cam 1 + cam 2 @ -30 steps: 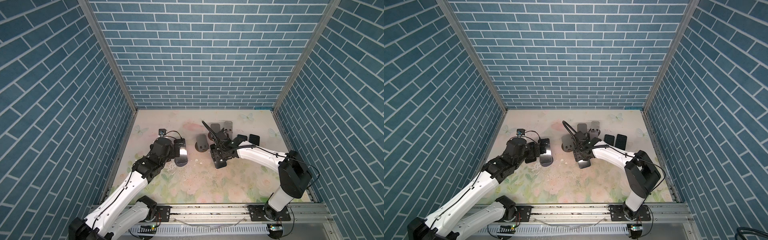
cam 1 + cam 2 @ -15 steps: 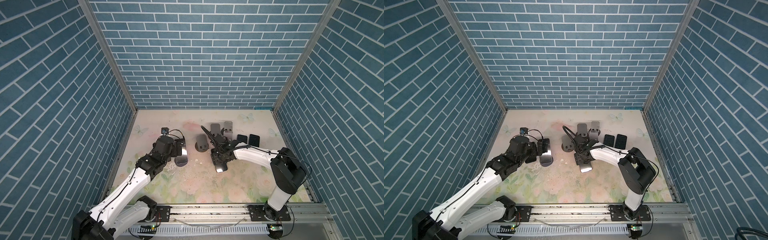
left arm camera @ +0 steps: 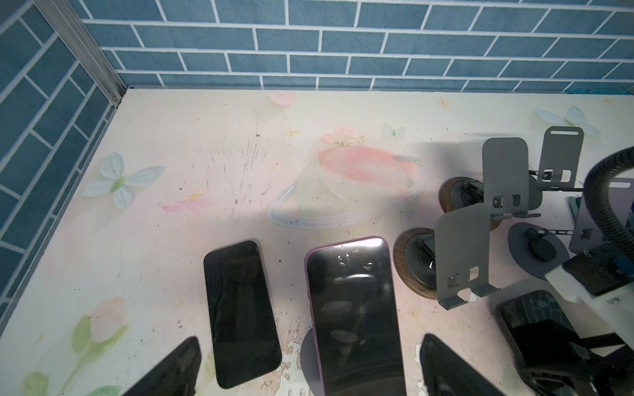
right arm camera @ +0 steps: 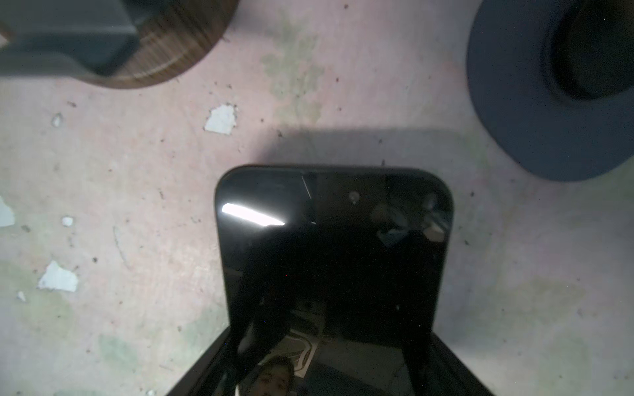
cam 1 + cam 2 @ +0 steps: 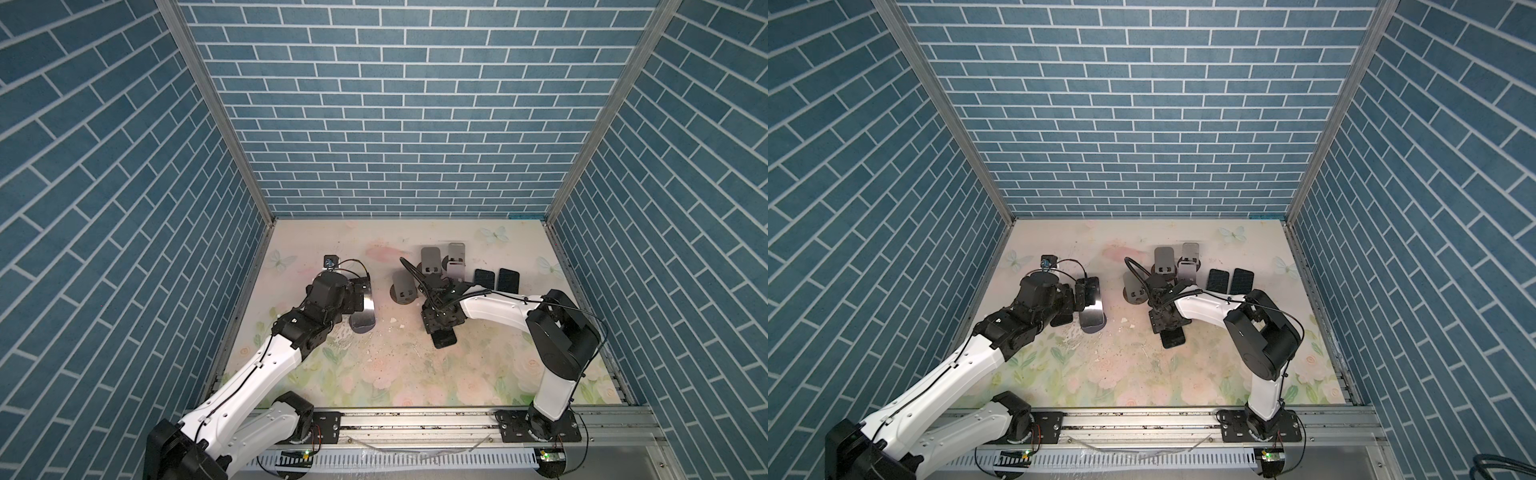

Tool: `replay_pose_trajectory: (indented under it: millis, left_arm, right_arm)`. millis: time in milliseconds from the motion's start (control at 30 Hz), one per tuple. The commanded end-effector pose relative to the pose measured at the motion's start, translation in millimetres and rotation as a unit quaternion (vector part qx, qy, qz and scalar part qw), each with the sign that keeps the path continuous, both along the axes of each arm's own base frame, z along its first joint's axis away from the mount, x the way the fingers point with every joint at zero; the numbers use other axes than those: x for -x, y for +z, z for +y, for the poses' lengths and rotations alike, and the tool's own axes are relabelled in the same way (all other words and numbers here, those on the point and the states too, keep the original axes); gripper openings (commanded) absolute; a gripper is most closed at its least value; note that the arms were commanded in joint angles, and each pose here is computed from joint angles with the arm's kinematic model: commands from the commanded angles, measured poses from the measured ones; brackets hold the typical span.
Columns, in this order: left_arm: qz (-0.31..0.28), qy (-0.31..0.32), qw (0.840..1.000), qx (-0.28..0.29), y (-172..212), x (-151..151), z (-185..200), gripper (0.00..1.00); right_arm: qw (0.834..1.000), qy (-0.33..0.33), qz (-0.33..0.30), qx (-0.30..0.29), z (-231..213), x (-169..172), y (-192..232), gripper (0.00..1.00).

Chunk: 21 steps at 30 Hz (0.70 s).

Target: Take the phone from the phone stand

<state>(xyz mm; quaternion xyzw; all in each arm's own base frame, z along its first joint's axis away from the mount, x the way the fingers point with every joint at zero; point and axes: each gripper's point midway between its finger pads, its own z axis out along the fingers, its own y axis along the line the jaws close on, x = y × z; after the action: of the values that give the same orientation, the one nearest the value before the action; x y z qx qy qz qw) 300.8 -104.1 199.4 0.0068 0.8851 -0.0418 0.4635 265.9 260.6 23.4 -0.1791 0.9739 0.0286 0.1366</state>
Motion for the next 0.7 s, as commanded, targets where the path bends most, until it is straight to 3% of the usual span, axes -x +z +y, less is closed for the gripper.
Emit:
replay_pose_trajectory:
  millis: [0, 667]
  left_arm:
    - [-0.011, 0.002, 1.000, -0.005, 3.4, -2.0, 0.8, 1.00]
    - [-0.009, 0.007, 1.000, -0.002, 4.7, 3.0, 4.5, 1.00]
  right_arm:
    - [1.000, -0.022, -0.010, 0.016, -7.2, -5.1, -4.9, 0.58]
    - [0.999, -0.033, -0.018, 0.026, -10.6, -9.1, -11.4, 0.61]
